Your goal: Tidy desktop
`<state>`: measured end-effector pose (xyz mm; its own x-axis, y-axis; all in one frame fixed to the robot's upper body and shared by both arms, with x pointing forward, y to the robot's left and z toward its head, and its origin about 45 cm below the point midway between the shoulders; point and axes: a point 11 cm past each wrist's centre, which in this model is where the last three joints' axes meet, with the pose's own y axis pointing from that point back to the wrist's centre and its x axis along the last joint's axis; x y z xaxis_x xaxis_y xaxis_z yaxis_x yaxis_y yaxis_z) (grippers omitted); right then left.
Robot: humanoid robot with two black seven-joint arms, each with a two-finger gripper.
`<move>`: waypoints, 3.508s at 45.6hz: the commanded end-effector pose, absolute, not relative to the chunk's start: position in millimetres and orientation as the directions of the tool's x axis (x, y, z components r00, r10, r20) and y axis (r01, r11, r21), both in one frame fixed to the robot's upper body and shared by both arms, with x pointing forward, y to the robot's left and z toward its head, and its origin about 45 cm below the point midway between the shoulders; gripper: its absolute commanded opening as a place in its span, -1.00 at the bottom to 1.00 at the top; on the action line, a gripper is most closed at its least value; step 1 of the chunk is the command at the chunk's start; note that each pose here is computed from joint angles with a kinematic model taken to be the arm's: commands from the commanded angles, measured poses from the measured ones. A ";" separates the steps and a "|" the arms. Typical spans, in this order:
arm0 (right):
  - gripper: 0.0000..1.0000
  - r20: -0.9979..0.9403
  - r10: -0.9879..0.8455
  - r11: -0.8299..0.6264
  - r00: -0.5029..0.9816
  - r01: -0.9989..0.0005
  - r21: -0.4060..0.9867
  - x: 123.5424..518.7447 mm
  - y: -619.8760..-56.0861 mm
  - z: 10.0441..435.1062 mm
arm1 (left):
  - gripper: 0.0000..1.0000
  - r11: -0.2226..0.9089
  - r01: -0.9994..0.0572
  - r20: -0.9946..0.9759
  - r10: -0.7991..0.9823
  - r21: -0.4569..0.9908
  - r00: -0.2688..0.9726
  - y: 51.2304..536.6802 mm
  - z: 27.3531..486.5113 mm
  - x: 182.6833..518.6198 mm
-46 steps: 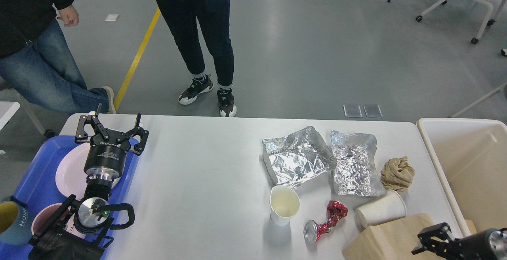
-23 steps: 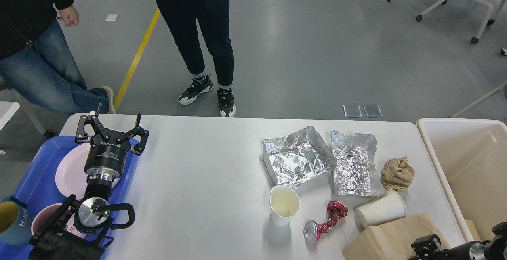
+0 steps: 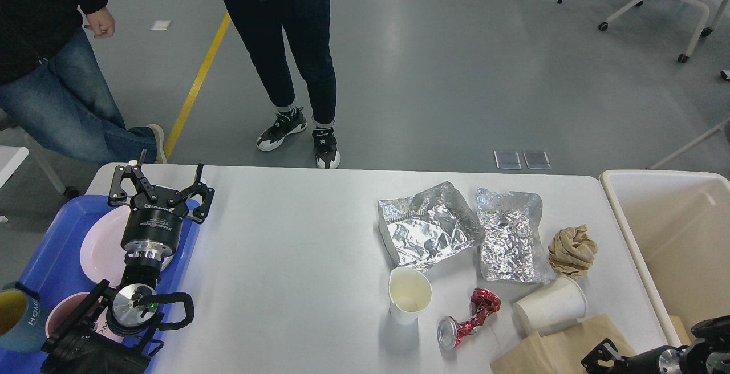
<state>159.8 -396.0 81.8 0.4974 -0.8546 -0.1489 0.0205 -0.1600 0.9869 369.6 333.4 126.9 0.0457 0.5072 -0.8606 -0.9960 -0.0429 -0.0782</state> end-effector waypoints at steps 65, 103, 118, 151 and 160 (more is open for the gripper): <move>-1.00 0.009 -0.774 0.052 0.634 0.049 0.997 213.4 -463.2 257.5 | 0.93 -0.041 -0.996 -0.860 0.508 -0.077 0.046 333.2 126.9 369.6; -1.00 0.326 -0.638 0.260 0.698 -0.203 0.944 276.9 -480.3 378.3 | 0.93 -0.041 -0.996 -0.860 0.508 -0.077 0.046 333.2 126.9 369.6; -1.00 0.538 -0.628 0.475 0.563 -0.270 0.837 313.1 -582.8 336.2 | 0.93 -0.041 -0.996 -0.860 0.508 -0.077 0.046 333.2 126.9 369.6; -1.00 0.812 -0.449 0.730 0.373 -0.372 0.574 264.9 -616.7 97.4 | 0.93 -0.042 -0.996 -0.861 0.507 -0.077 0.046 333.3 126.9 369.6; -1.00 0.809 -0.471 0.715 0.352 -0.385 0.584 256.9 -589.4 63.0 | 0.93 -0.042 -0.996 -0.861 0.507 -0.077 0.046 333.3 126.9 369.6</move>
